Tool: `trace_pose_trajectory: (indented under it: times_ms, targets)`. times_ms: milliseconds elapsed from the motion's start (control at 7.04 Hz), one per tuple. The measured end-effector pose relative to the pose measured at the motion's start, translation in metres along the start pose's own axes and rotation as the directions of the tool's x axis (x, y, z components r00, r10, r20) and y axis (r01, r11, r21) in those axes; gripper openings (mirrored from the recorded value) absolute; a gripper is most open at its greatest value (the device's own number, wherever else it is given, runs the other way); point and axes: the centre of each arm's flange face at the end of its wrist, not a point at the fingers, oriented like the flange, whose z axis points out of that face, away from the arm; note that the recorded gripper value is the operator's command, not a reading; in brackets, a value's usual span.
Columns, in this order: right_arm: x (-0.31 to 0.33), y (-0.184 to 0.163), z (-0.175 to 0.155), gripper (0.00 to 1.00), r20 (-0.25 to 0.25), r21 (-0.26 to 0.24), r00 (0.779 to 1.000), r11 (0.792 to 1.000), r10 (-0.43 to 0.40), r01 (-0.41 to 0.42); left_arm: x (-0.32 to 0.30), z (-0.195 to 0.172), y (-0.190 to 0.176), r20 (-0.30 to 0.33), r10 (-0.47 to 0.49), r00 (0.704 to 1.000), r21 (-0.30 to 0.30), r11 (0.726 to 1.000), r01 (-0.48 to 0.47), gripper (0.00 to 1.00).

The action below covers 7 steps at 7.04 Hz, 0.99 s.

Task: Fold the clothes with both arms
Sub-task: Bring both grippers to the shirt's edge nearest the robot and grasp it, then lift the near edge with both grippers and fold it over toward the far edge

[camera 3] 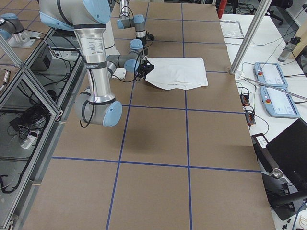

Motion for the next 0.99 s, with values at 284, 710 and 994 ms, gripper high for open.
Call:
trace_pose_trajectory:
  times_ms: [284, 710, 994]
  targets:
    - [0.0, 0.001, 0.0, 0.0, 0.001, -0.001, 1.0, 1.0, -0.001, 0.001, -0.001, 0.001, 0.001, 0.005, 0.001, 1.0, -0.002, 1.0, -0.001, 0.0]
    - [0.001, 0.002, -0.015, 0.0, 0.013, -0.015, 1.0, 1.0, 0.004, -0.004, 0.011, -0.026, 0.007, -0.017, 0.002, 1.0, -0.013, 1.0, -0.002, 0.0]
    - [0.009, 0.003, -0.072, 0.0, 0.053, -0.06, 0.998, 0.998, 0.023, -0.02, 0.03, -0.083, 0.024, -0.033, 0.002, 0.999, -0.033, 0.999, -0.003, 0.0]
